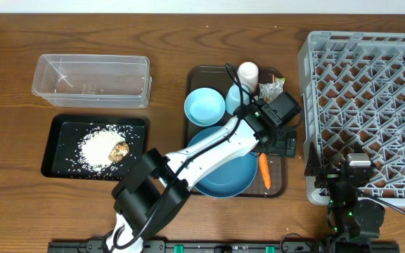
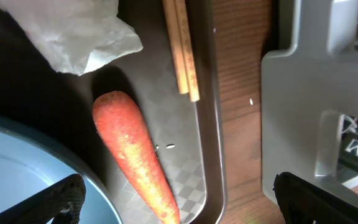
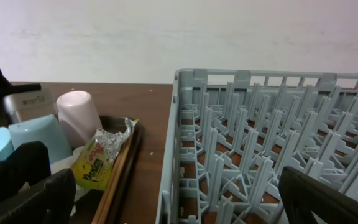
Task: Sort waste into correct bins and load items into the dishwasher rack
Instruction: 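Move the left gripper over the carrot on the brown tray, then lower the left gripper and grasp the carrot's thick end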
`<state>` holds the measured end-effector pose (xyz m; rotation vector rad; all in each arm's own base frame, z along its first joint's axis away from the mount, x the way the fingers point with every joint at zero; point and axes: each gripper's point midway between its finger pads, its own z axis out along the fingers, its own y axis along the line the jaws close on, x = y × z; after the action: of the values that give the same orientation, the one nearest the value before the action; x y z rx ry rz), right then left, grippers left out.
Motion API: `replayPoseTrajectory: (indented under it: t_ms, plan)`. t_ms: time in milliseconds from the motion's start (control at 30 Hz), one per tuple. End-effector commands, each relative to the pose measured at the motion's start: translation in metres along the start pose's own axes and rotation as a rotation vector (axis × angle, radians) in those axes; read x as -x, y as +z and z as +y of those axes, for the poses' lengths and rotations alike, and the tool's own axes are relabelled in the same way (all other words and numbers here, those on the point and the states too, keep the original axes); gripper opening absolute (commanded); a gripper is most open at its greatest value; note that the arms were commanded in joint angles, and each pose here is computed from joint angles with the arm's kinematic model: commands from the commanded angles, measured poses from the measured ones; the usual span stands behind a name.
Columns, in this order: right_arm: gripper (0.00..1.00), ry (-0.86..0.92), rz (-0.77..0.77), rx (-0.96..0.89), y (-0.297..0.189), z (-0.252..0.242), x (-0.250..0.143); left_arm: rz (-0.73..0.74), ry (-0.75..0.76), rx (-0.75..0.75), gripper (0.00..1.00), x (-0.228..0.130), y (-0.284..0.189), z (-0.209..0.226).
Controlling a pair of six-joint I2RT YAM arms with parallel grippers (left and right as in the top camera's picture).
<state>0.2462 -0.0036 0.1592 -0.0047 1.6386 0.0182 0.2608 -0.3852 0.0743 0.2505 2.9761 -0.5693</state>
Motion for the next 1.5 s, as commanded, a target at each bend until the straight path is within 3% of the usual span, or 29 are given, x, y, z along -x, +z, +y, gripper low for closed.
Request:
replayPoseTrajectory:
  t_ms: [0, 567, 1000, 1467]
  plan:
    - [0.99, -0.014, -0.001, -0.014, 0.0, -0.004, -0.001, 0.006, -0.012, 0.03, 0.98, -0.002, 0.006, 0.009]
    - [0.99, -0.014, -0.001, -0.015, 0.0, -0.004, -0.001, -0.074, -0.001, -0.052, 0.98, 0.008, -0.035, -0.013]
    - [0.99, -0.014, -0.001, -0.014, 0.0, -0.004, -0.001, 0.044, -0.073, -0.065, 0.98, -0.005, 0.015, -0.012]
    - [0.99, -0.014, -0.001, -0.014, 0.0, -0.004, -0.001, 0.037, -0.083, 0.026, 0.98, -0.008, 0.016, 0.007]
